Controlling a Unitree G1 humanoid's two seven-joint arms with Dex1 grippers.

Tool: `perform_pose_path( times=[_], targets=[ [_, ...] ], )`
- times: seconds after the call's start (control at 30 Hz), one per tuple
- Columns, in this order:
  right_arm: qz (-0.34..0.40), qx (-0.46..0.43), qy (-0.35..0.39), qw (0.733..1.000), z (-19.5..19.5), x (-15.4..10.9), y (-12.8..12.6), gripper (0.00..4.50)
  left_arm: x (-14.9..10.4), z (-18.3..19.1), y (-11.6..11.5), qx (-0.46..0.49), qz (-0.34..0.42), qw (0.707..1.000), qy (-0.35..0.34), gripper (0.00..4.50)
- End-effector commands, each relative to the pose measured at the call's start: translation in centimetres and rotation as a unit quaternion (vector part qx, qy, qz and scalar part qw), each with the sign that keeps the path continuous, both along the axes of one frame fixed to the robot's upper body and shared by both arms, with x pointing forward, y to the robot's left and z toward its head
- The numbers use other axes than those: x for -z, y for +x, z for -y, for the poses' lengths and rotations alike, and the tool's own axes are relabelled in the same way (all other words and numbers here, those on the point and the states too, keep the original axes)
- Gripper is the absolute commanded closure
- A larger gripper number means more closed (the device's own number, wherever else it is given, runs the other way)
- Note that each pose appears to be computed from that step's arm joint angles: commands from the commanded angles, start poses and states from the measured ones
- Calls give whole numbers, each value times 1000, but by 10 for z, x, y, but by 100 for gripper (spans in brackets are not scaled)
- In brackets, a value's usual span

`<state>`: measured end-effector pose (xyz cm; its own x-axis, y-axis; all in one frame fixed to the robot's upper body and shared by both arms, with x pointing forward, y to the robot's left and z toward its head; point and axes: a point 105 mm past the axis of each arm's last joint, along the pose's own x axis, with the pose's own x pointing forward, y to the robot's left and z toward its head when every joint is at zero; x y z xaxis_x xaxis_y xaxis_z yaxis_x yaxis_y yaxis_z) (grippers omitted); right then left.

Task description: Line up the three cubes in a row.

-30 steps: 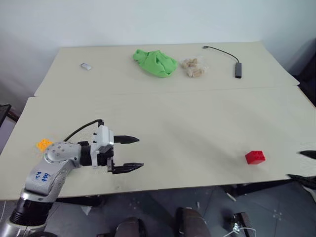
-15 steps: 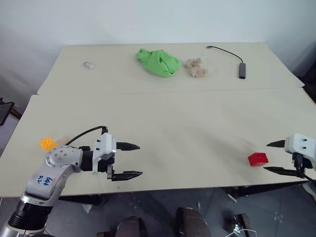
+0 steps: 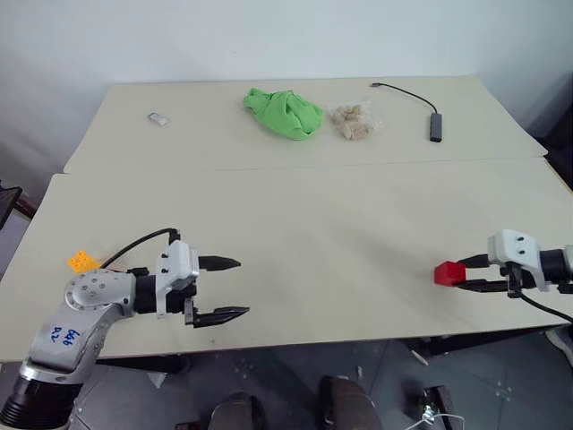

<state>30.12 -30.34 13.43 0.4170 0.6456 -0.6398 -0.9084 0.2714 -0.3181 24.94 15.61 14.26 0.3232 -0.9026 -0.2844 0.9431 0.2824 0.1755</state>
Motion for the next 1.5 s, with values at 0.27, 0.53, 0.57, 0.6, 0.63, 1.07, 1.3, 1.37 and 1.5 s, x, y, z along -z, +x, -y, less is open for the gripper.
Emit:
perform_pose_path(
  times=[0.27, 0.53, 0.57, 0.6, 0.63, 1.07, 1.3, 1.37, 1.5],
  targets=[
    [7, -136, 7, 991, -146, -38, 34, 303, -3, -31, -3, -58, 20, 998, -6, 0],
    [2, -161, -30, 986, -191, -26, 59, 303, -1, -37, -4, -77, 28, 997, -3, 0],
    [2, -161, -31, 986, -194, -25, 62, 303, 0, -39, -5, -80, 29, 996, -2, 0],
    [1, -163, -35, 986, -195, -24, 63, 303, -1, -39, -5, -83, 30, 996, -1, 0],
    [-1, -166, -41, 985, -195, -22, 64, 303, -1, -39, -5, -85, 31, 996, -2, 0],
    [77, -289, 152, 942, -175, -76, 8, 3, -52, -116, -16, -277, 137, 946, -100, 0],
    [86, -274, 289, 913, -163, -49, -41, 3, -15, -218, -94, -469, 57, 873, -121, 0],
    [95, -262, 320, 906, -169, -37, -47, 3, 0, -229, -114, -485, 32, 868, -99, 0],
    [99, -282, 333, 894, -177, -14, -60, 3, 14, -236, -136, -499, -16, 863, -81, 0]
  ],
)
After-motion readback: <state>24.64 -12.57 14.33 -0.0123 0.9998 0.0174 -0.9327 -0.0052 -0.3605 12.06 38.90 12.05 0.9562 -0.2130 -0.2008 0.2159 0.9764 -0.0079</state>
